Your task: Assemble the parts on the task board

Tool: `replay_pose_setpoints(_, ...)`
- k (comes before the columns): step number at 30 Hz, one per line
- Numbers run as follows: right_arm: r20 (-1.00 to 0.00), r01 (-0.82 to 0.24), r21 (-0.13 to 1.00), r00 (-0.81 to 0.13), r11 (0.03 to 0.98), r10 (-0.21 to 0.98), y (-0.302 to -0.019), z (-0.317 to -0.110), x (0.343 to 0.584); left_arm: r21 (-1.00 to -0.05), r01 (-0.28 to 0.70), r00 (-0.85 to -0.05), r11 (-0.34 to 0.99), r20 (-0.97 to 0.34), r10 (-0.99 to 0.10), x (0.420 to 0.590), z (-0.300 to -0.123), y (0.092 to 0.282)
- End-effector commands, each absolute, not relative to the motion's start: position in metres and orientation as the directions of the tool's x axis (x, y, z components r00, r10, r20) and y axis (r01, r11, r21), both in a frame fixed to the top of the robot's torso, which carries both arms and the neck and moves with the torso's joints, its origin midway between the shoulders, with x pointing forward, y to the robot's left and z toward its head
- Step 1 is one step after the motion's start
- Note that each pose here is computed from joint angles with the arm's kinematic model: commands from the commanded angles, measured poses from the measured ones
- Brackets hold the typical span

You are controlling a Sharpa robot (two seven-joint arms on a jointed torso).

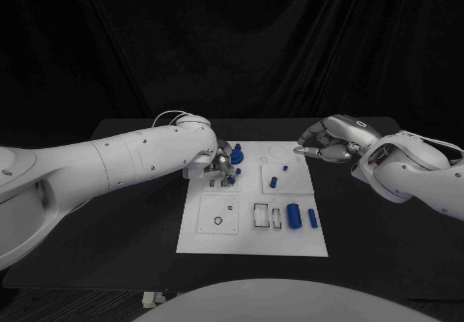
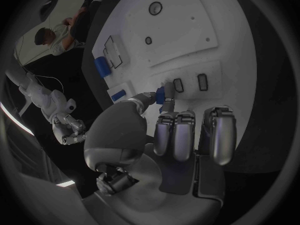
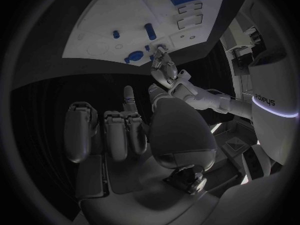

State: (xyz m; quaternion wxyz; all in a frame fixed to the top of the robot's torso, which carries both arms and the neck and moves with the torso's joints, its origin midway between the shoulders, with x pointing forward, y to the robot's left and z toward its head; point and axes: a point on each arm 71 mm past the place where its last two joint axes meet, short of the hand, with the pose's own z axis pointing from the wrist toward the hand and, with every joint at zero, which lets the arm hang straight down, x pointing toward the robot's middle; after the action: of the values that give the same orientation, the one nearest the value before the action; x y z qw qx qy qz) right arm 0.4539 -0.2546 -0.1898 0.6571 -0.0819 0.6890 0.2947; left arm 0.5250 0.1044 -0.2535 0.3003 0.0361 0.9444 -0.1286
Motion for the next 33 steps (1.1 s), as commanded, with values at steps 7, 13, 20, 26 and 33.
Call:
replay_pose_setpoints(7, -0.954, -0.474, 0.299, -0.136, 0.828, 0.266, -0.257, -0.193, 0.455, -0.272, 0.151, -0.801, 0.950, -0.597, -0.044, 0.523, -0.252, 0.104)
replay_pose_setpoints(13, -0.954, -0.468, 0.299, -0.139, 0.832, 0.264, -0.258, -0.193, 0.455, -0.273, 0.132, -0.790, 0.953, -0.609, -0.065, 0.521, -0.251, 0.111)
replay_pose_setpoints(20, -0.954, -0.464, 0.299, -0.142, 0.834, 0.263, -0.259, -0.194, 0.454, -0.284, 0.051, -0.815, 0.957, -0.565, -0.125, 0.516, -0.253, 0.125)
replay_pose_setpoints(26, -0.954, -0.461, 0.300, -0.145, 0.835, 0.262, -0.259, -0.195, 0.454, -0.289, -0.024, -0.837, 0.957, -0.517, -0.178, 0.511, -0.254, 0.137)
replay_pose_setpoints(33, -0.953, -0.460, 0.302, -0.150, 0.835, 0.262, -0.259, -0.197, 0.454, -0.290, -0.063, -0.831, 0.955, -0.515, -0.211, 0.509, -0.254, 0.144)
